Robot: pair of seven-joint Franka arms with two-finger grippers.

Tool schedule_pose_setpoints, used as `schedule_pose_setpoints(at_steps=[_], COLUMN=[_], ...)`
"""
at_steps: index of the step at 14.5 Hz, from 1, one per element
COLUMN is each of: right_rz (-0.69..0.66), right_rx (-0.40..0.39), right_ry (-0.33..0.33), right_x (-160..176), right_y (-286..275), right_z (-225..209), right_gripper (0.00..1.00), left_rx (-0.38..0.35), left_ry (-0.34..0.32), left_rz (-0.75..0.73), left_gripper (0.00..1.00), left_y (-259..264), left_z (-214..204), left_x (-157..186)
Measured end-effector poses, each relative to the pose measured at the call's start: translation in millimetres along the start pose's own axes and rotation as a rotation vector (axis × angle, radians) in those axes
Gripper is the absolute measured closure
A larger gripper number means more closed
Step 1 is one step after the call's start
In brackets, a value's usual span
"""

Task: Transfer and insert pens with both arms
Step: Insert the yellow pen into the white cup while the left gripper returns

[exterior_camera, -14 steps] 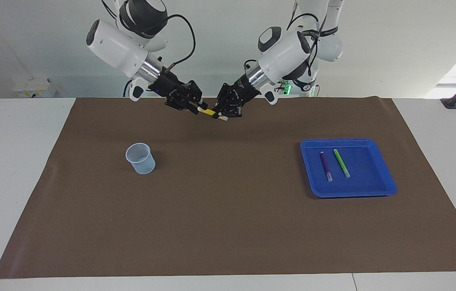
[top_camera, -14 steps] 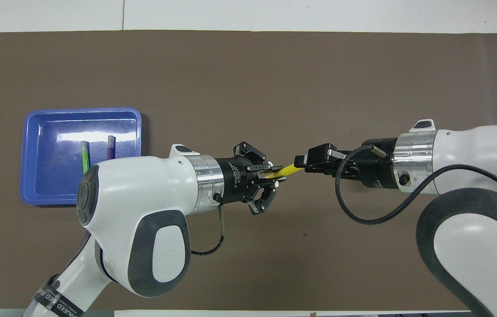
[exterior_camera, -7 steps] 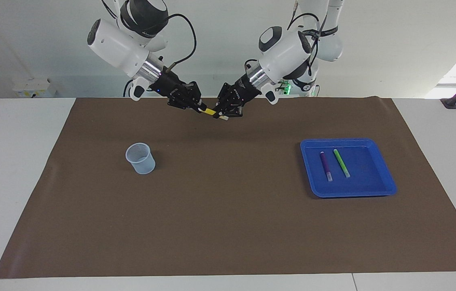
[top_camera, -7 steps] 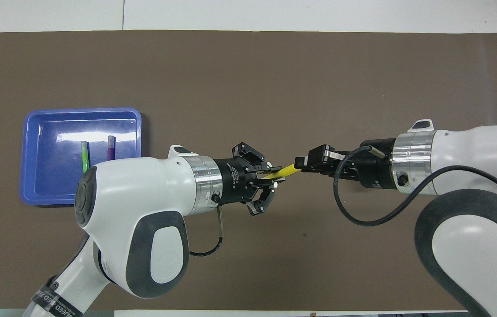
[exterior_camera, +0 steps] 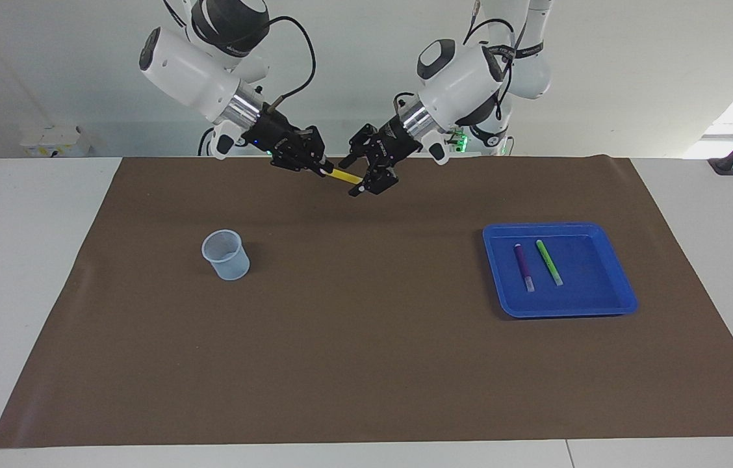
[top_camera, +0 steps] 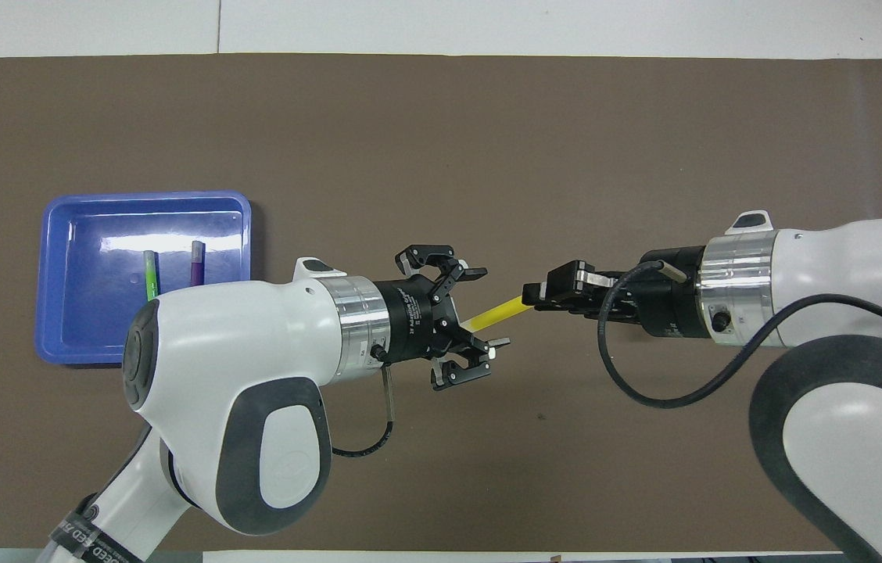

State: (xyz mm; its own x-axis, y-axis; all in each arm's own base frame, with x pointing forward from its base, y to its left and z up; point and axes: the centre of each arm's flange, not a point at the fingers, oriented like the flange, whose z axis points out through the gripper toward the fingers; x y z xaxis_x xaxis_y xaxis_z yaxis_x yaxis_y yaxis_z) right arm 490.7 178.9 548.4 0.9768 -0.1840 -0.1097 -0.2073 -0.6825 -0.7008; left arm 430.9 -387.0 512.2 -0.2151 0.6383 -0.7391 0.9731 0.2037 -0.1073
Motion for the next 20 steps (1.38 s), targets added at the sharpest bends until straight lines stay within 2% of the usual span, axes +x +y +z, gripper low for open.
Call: schedule_pose_setpoints(at_steps=[1, 3, 5, 9, 11, 13, 15, 17, 20], right_rz=[-0.005, -0.047, -0.117, -0.371, -0.449, -0.481, -0.483, -0.492, -0.492], right_rx=[-0.01, -0.091, -0.229, -0.476, -0.576, -0.664, -0.693, -0.696, -0.699], right_ry=[-0.008, -0.02, -0.027, -0.039, -0.044, -0.059, -0.057, -0.026, -0.012], right_x=[2, 7, 16, 42, 63, 73, 77, 82, 93], right_y=[0, 0, -1, 11, 40, 59, 65, 68, 87], right_z=[-6, -25, -50, -104, -136, -149, -150, -146, -125], right_gripper=[0.81, 0.81, 0.81, 0.81, 0.81, 0.81, 0.81, 0.81, 0.81], left_rx=[-0.002, -0.008, -0.021, -0.024, -0.009, 0.007, 0.033, 0.06, 0.107], left_ry=[-0.001, -0.002, -0.004, 0.01, 0.062, 0.114, 0.135, 0.157, 0.241], left_rz=[-0.002, -0.005, 0.011, 0.079, 0.133, 0.182, 0.248, 0.333, 0.468], left_gripper=[0.01, 0.0, 0.0, 0.0, 0.0, 0.0, 0.0, 0.0, 0.0], left_y=[1, 5, 13, 39, 49, 58, 73, 92, 112], left_z=[-1, -3, -9, -26, -34, -43, -58, -81, -112], left_x=[1, 2, 5, 22, 32, 43, 59, 80, 111])
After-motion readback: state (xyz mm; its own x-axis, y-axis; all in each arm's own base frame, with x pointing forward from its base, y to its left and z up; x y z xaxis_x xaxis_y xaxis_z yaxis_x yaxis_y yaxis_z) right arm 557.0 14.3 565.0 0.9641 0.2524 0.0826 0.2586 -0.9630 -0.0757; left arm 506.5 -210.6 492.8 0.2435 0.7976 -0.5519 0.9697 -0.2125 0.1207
